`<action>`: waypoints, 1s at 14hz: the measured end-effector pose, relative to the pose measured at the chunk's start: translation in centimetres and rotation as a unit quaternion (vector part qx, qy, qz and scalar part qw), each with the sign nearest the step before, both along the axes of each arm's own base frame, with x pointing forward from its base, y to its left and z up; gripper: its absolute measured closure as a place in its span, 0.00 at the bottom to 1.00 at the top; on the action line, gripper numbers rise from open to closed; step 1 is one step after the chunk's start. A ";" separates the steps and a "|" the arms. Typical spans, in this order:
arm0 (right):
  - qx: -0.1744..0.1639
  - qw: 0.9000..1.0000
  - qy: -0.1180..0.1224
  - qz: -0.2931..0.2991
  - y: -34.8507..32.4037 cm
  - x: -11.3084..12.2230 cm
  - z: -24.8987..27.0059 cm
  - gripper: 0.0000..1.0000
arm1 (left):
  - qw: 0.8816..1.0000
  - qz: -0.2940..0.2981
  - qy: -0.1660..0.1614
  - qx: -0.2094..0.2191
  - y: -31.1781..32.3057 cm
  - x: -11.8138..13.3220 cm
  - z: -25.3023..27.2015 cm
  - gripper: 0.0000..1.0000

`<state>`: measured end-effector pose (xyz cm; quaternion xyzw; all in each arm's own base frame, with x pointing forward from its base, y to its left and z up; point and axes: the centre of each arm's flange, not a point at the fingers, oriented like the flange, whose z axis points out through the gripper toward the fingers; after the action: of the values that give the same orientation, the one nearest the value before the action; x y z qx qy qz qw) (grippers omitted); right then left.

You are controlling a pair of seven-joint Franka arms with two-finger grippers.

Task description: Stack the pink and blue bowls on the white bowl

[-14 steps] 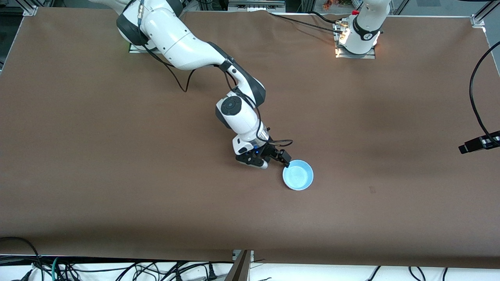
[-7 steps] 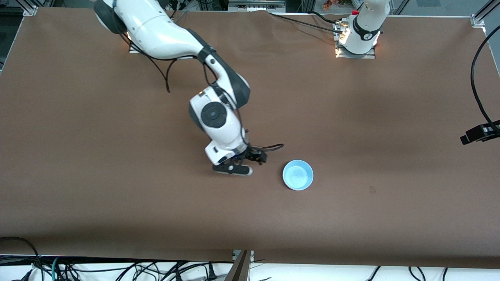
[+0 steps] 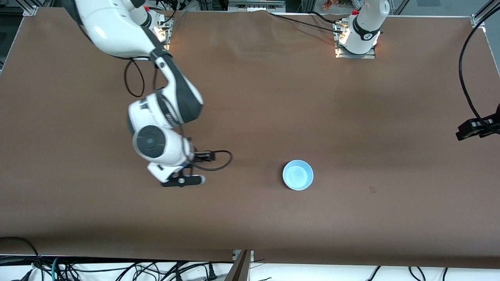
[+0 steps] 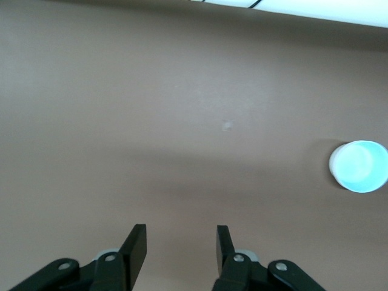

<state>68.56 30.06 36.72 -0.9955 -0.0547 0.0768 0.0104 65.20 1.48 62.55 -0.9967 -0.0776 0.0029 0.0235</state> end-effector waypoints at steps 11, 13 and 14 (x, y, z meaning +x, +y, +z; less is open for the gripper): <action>-0.039 0.999 0.017 0.021 -19.5 -3.5 18.4 0.00 | 0.999 -0.018 -0.049 -0.012 -1.5 -6.3 -5.5 0.43; -0.036 0.999 0.001 -0.001 -22.5 -5.7 21.9 0.00 | 0.998 -0.016 -0.059 -0.019 -1.4 -7.8 -7.0 0.43; -0.035 0.999 -0.007 -0.008 -23.7 -7.0 23.6 0.00 | 0.998 -0.014 -0.060 -0.025 -1.3 -8.4 -7.8 0.41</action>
<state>61.57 6.41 60.35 -0.9962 -0.0437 0.0718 -0.0246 56.78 0.21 54.80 -0.9963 -0.0652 -0.0553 -0.0062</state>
